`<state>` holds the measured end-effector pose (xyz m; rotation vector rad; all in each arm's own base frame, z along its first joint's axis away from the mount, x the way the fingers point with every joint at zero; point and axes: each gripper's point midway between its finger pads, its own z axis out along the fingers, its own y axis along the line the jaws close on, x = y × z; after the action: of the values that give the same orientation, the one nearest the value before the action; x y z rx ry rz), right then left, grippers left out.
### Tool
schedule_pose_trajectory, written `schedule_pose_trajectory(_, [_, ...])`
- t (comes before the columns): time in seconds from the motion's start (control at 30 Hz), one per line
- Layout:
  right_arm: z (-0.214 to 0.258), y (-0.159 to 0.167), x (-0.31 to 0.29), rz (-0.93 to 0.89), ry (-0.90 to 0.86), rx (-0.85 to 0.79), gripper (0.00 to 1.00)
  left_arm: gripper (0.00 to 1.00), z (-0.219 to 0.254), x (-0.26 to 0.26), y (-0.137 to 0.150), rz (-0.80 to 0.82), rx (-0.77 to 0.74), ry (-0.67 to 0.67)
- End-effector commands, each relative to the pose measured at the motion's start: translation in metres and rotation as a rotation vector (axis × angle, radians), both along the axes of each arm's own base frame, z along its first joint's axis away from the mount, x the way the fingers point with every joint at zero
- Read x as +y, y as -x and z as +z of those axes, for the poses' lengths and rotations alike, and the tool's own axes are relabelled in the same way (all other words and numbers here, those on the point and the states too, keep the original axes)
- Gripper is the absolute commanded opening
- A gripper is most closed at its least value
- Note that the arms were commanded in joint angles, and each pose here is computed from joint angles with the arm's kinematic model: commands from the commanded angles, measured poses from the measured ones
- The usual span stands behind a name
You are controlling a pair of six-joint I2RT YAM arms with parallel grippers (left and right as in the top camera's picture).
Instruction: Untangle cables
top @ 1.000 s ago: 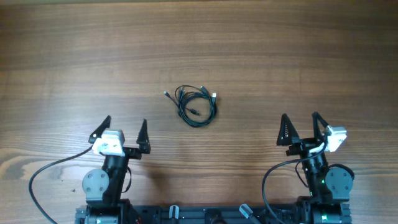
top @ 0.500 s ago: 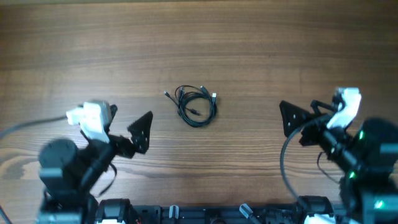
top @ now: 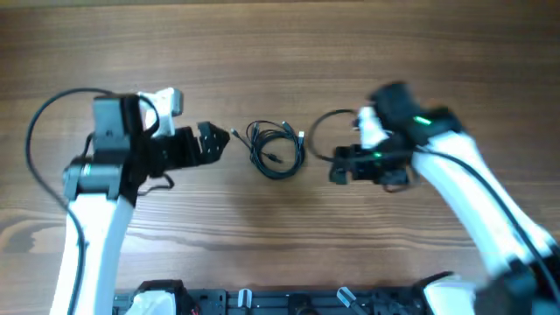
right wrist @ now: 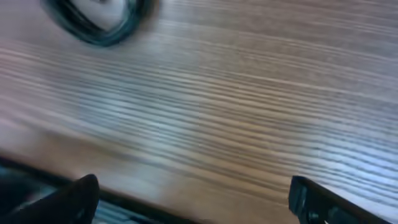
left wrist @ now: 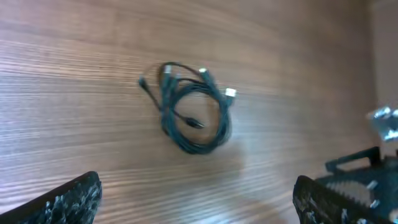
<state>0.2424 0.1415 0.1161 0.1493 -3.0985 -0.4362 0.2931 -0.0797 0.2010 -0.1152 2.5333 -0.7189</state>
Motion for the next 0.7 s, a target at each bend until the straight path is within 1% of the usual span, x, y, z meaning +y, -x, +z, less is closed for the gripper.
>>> schedule_pose_trajectory(0.0, [-0.022,-0.025,0.014,0.064,0.172,-0.037,1.00,1.00,-0.010,0.009,-0.018,0.025,0.021,-0.051])
schedule_pose_trajectory(0.03, [-0.029,-0.032,0.034,0.082,0.111,-0.051,0.99,1.00,-0.011,0.009,-0.018,0.025,0.024,-0.052])
schedule_pose_trajectory(0.07, [-0.032,-0.043,0.063,0.106,0.003,-0.083,0.99,1.00,-0.011,0.010,-0.019,0.030,0.023,-0.062])
schedule_pose_trajectory(0.1, [-0.031,-0.053,0.087,0.120,-0.087,-0.121,0.96,0.97,-0.012,0.015,-0.021,0.045,0.019,-0.084])
schedule_pose_trajectory(0.13, [-0.031,-0.064,0.101,0.091,-0.131,-0.153,0.94,0.88,-0.014,0.020,-0.023,0.064,0.015,-0.112])
schedule_pose_trajectory(0.17, [-0.032,-0.080,0.118,0.018,-0.173,-0.192,0.85,0.79,-0.015,0.025,-0.024,0.080,0.014,-0.136])
schedule_pose_trajectory(0.2, [-0.033,-0.091,0.131,-0.040,-0.208,-0.217,0.79,0.71,-0.016,0.026,-0.023,0.084,0.018,-0.142])
schedule_pose_trajectory(0.23, [-0.035,-0.096,0.142,-0.065,-0.234,-0.228,0.79,0.67,-0.016,0.026,-0.023,0.084,0.022,-0.142])
schedule_pose_trajectory(0.27, [-0.038,-0.098,0.149,-0.082,-0.246,-0.227,0.79,0.66,-0.017,0.026,-0.022,0.083,0.025,-0.142])
schedule_pose_trajectory(0.3, [-0.045,-0.097,0.155,-0.112,-0.240,-0.215,0.75,0.64,-0.017,0.026,-0.021,0.083,0.029,-0.142])
schedule_pose_trajectory(0.33, [-0.053,-0.096,0.157,-0.130,-0.223,-0.207,0.73,0.63,-0.018,0.026,-0.020,0.083,0.033,-0.143])
schedule_pose_trajectory(0.47, [-0.080,-0.090,0.147,-0.149,-0.120,-0.173,0.71,0.57,-0.021,0.026,-0.015,0.081,0.060,-0.144])
schedule_pose_trajectory(0.57, [-0.088,-0.092,0.121,-0.139,0.003,-0.204,0.71,0.60,-0.022,0.026,-0.012,0.080,0.072,-0.144])
schedule_pose_trajectory(0.67, [-0.093,-0.091,0.099,-0.055,0.093,-0.217,0.71,0.61,-0.023,0.026,-0.012,0.080,0.076,-0.144])
